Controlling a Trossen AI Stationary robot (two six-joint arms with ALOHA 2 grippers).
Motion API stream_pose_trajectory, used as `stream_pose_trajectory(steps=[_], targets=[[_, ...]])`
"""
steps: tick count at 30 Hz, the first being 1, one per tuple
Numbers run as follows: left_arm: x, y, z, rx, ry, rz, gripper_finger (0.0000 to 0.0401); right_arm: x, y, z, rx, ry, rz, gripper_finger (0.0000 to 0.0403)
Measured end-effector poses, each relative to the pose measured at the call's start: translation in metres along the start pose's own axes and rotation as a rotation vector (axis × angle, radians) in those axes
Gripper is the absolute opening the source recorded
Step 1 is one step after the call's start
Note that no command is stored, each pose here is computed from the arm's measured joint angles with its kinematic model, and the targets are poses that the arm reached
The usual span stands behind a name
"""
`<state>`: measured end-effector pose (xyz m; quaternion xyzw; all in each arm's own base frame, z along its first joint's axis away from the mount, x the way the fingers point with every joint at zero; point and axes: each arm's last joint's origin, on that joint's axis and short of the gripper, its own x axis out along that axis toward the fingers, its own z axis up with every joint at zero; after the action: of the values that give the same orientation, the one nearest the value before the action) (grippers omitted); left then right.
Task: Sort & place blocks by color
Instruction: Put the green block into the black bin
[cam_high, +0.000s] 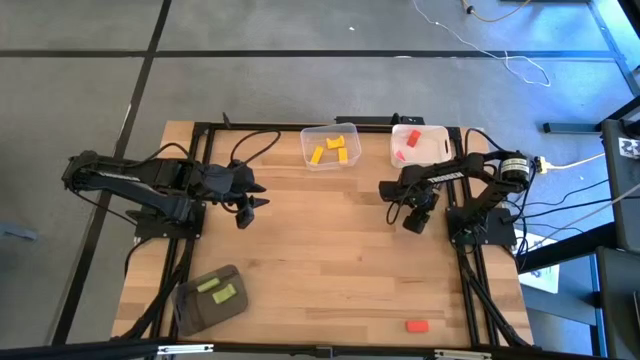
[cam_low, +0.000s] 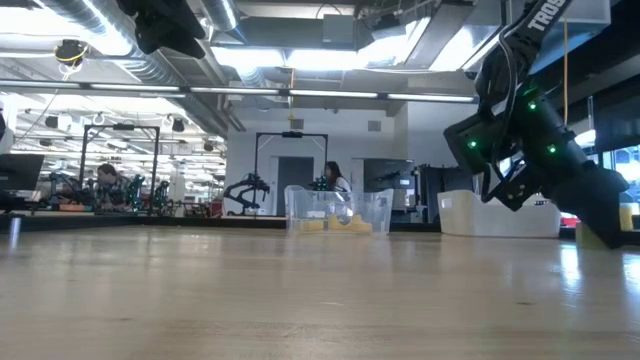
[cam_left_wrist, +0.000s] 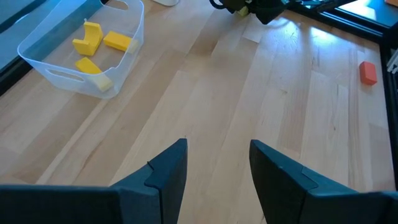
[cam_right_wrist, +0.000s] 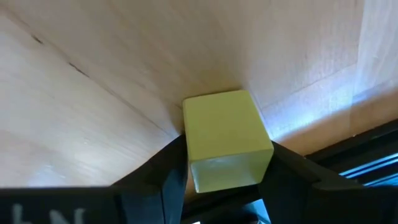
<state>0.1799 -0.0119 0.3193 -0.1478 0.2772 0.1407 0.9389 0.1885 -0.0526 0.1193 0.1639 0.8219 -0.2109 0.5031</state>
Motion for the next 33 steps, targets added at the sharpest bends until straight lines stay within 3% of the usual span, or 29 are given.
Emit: stream_pose_trajectory(steps=[14,22,33], targets=[[0.0,0.0,0.0,0.001,0.0,0.0,0.0163,0.0,0.0,0.002,-0.099,-0.017,0.004,0.0169],[0.0,0.0,0.0,0.001,0.0,0.0,0.0163,-0.001,0.001,0.002,-0.104,-0.018,0.03,0.0134],[0.0,0.0,0.0,0.001,0.001,0.0,0.0163,-0.036,0.008,0.02,-0.126,-0.133,0.134,0.0135]])
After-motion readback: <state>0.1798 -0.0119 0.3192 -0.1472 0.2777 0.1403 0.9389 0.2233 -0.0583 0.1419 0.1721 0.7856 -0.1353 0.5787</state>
